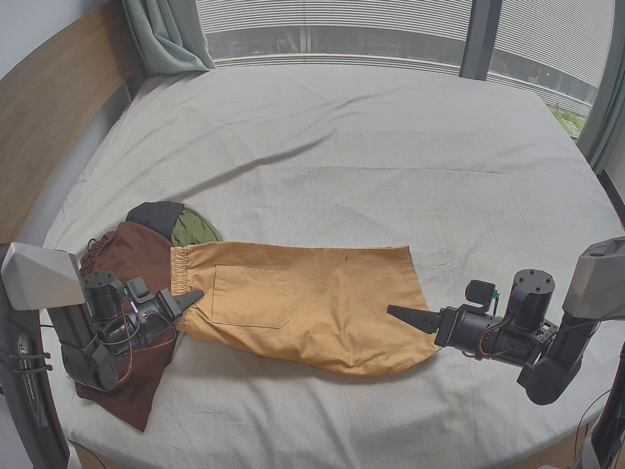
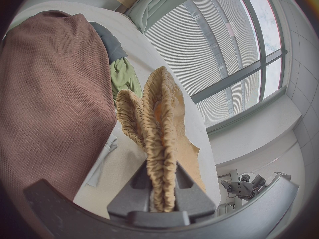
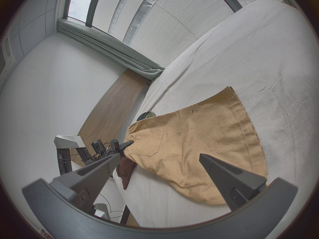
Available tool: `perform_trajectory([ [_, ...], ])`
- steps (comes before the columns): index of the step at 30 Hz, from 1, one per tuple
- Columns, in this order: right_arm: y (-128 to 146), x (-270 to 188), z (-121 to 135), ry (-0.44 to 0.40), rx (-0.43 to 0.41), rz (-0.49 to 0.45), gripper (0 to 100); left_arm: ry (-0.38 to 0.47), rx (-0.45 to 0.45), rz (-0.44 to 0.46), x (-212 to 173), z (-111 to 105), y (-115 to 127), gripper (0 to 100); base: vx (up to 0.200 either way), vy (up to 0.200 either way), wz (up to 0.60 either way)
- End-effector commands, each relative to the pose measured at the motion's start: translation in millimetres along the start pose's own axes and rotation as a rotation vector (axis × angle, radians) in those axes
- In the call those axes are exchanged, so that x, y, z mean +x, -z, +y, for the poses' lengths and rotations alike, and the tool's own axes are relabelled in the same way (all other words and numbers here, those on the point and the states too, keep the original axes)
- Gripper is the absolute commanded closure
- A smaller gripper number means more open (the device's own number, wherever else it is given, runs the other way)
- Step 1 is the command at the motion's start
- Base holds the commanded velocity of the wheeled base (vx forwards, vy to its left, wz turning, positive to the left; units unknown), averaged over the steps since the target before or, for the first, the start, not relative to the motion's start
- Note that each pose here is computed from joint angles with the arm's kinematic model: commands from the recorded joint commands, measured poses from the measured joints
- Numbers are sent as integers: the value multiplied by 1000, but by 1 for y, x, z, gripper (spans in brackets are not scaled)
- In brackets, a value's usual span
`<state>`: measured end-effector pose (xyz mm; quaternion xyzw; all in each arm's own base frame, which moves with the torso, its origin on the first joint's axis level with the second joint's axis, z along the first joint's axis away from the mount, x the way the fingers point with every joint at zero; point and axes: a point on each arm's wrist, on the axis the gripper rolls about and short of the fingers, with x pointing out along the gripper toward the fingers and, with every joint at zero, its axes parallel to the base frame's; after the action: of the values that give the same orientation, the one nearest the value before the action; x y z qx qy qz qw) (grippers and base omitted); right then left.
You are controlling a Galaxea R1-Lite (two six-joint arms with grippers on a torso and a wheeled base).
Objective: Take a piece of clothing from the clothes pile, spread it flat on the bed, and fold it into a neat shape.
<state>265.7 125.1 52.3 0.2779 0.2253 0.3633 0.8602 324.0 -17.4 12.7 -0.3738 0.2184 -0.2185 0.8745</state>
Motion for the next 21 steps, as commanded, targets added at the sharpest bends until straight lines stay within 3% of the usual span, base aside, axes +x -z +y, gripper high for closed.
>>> perform_trajectory([
  [1,0,0,0,-1,0,2,0,-5,-1,-13,-3,2,-4,100,0,0,0],
  [12,1,0,1,-2,0,3,0,9,10,-15,-4,-2,-6,100,0,0,0],
  [21,0,0,1,-5,-5,-1,0,83,80,10,-3,-38,2,100,0,0,0],
])
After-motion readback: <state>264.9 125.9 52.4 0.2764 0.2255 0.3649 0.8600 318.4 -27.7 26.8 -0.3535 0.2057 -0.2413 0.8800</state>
